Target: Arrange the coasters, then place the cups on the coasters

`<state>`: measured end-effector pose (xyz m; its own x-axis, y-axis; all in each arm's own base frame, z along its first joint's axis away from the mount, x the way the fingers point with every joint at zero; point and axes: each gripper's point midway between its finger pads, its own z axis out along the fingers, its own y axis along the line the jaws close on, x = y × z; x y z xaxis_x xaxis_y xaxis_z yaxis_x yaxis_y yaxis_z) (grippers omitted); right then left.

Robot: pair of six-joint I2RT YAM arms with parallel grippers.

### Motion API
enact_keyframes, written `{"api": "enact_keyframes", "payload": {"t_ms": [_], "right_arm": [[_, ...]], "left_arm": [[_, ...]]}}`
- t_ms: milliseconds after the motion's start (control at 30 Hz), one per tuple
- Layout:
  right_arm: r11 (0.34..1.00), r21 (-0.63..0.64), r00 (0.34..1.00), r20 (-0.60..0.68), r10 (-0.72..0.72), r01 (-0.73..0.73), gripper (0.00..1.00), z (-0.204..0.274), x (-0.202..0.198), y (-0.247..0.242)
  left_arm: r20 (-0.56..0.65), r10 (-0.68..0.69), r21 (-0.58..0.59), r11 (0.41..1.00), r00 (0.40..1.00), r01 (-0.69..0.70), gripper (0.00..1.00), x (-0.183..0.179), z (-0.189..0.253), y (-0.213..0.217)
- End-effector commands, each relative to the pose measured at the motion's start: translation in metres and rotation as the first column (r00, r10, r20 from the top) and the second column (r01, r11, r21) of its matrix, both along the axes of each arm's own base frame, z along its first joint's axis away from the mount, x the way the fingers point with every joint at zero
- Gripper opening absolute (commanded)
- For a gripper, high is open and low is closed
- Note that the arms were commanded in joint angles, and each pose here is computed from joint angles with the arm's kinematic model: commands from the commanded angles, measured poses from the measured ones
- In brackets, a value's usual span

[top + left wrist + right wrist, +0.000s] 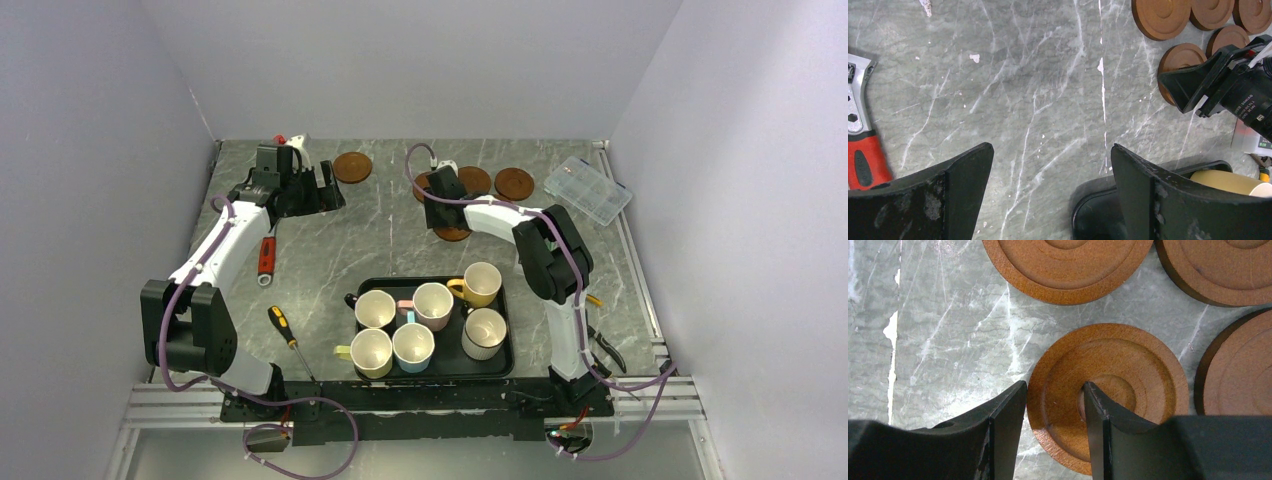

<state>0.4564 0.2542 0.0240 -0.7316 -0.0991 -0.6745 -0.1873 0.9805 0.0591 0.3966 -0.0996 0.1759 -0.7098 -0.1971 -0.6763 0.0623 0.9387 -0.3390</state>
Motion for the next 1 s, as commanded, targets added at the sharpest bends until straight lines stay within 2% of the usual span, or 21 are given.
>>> {"api": "enact_keyframes", "payload": {"t_ms": [0, 967], "right_arm": [[1.0, -0.014, 1.0, -0.015, -0.001, 0.001, 0.49, -0.011, 0.003, -0.007], [1.0, 0.015, 1.0, 0.025, 0.018, -0.018, 0.49, -0.005, 0.025, -0.006]], "left_arm": [[0.021, -0.009, 0.017, 1.0, 1.0, 0.009, 0.94, 0.004, 0.004, 0.001], [0.018, -0.005, 0.026, 1.0, 1.0, 0.005, 0.94, 0.004, 0.002, 0.002]]}}
